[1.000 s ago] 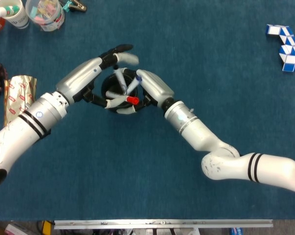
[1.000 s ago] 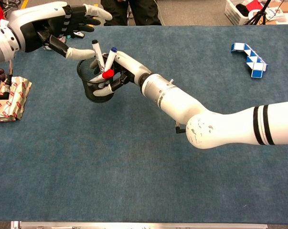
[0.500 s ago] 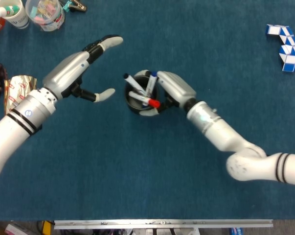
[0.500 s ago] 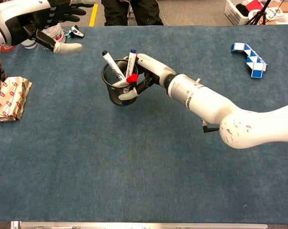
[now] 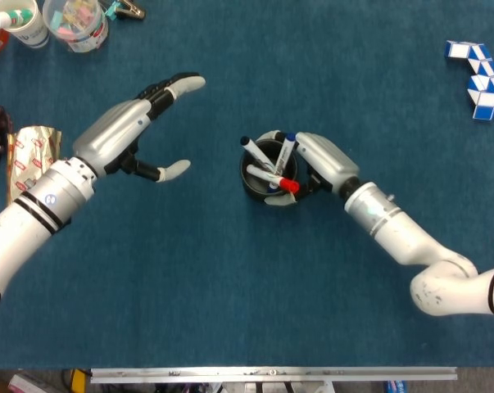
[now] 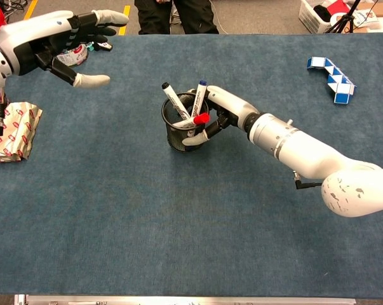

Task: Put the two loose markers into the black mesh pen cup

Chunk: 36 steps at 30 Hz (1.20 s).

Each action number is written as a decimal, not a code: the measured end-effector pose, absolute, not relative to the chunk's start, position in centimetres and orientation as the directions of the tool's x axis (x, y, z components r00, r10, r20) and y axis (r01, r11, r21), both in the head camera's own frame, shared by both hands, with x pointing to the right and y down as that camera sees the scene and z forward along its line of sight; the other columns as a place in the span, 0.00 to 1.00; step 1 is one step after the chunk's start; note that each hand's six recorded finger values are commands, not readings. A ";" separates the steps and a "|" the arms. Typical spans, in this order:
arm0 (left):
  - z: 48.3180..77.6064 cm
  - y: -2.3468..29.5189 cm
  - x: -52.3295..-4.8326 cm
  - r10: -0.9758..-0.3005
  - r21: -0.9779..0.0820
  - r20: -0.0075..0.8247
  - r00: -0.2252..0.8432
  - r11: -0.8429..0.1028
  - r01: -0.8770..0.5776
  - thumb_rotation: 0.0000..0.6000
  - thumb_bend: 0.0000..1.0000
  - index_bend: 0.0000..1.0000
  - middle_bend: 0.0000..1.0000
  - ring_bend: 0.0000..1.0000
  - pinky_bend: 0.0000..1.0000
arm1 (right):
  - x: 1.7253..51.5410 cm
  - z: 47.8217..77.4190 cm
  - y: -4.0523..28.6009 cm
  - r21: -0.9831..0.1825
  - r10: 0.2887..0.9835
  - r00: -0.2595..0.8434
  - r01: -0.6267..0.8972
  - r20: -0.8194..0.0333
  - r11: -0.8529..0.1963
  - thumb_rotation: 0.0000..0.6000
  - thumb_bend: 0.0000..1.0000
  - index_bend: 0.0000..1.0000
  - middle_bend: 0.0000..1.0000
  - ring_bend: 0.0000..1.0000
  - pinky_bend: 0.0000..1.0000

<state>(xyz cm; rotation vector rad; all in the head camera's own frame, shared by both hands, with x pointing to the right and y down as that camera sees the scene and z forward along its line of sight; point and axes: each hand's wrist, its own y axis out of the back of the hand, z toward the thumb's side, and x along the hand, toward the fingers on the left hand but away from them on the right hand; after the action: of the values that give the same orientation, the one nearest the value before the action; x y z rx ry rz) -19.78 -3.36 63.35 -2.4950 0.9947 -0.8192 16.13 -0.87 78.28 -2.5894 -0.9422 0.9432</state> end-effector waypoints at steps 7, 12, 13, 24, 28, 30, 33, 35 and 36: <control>64.0 -3.1 -20.1 -0.703 -0.490 0.403 0.586 -0.706 -0.511 1.00 0.30 0.03 0.00 0.00 0.00 | 17.8 79.3 -0.4 -0.402 0.648 0.575 0.509 -0.500 -0.761 1.00 0.26 0.42 0.41 0.29 0.27; 64.4 -2.9 -20.1 -0.698 -0.485 0.411 0.587 -0.712 -0.508 1.00 0.30 0.03 0.00 0.00 0.00 | 18.3 79.8 -0.1 -0.404 0.646 0.577 0.504 -0.501 -0.763 1.00 0.26 0.42 0.40 0.28 0.24; 64.5 -2.9 -20.1 -0.697 -0.485 0.411 0.587 -0.713 -0.506 1.00 0.30 0.03 0.00 0.00 0.00 | 18.3 79.8 0.0 -0.404 0.645 0.577 0.503 -0.500 -0.764 1.00 0.26 0.42 0.40 0.27 0.24; 65.1 -2.5 -20.3 -0.688 -0.473 0.428 0.587 -0.723 -0.503 1.00 0.30 0.03 0.00 0.00 0.00 | 18.9 80.9 0.3 -0.412 0.634 0.583 0.482 -0.508 -0.773 1.00 0.26 0.35 0.35 0.21 0.16; 65.1 -2.5 -20.3 -0.686 -0.473 0.429 0.588 -0.725 -0.501 1.00 0.30 0.03 0.00 0.00 0.00 | 18.9 81.1 0.6 -0.412 0.621 0.596 0.464 -0.509 -0.784 1.00 0.20 0.27 0.30 0.17 0.11; 65.2 -2.5 -20.3 -0.686 -0.474 0.429 0.588 -0.725 -0.500 1.00 0.30 0.03 0.00 0.00 0.00 | 18.9 81.1 0.6 -0.410 0.618 0.599 0.462 -0.509 -0.786 1.00 0.14 0.22 0.28 0.15 0.10; 65.2 -2.5 -20.3 -0.686 -0.473 0.430 0.587 -0.725 -0.500 1.00 0.30 0.03 0.00 0.00 0.00 | 19.1 81.2 0.6 -0.412 0.615 0.603 0.457 -0.508 -0.788 1.00 0.08 0.19 0.26 0.14 0.09; 65.3 -2.5 -20.2 -0.685 -0.472 0.430 0.588 -0.726 -0.500 1.00 0.30 0.03 0.00 0.00 0.00 | 19.2 81.2 0.6 -0.413 0.617 0.603 0.458 -0.505 -0.787 1.00 0.05 0.18 0.26 0.14 0.08; 65.3 -2.5 -20.2 -0.685 -0.472 0.430 0.588 -0.726 -0.501 1.00 0.30 0.03 0.00 0.00 0.00 | 19.2 81.2 0.5 -0.414 0.619 0.604 0.460 -0.503 -0.786 1.00 0.03 0.18 0.25 0.13 0.08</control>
<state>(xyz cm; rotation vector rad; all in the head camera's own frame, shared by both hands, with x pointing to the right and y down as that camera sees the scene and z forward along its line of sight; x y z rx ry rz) -20.21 -2.54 65.31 -2.5195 0.9688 -0.8703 19.22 0.53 81.17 -2.5900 -0.8876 0.9492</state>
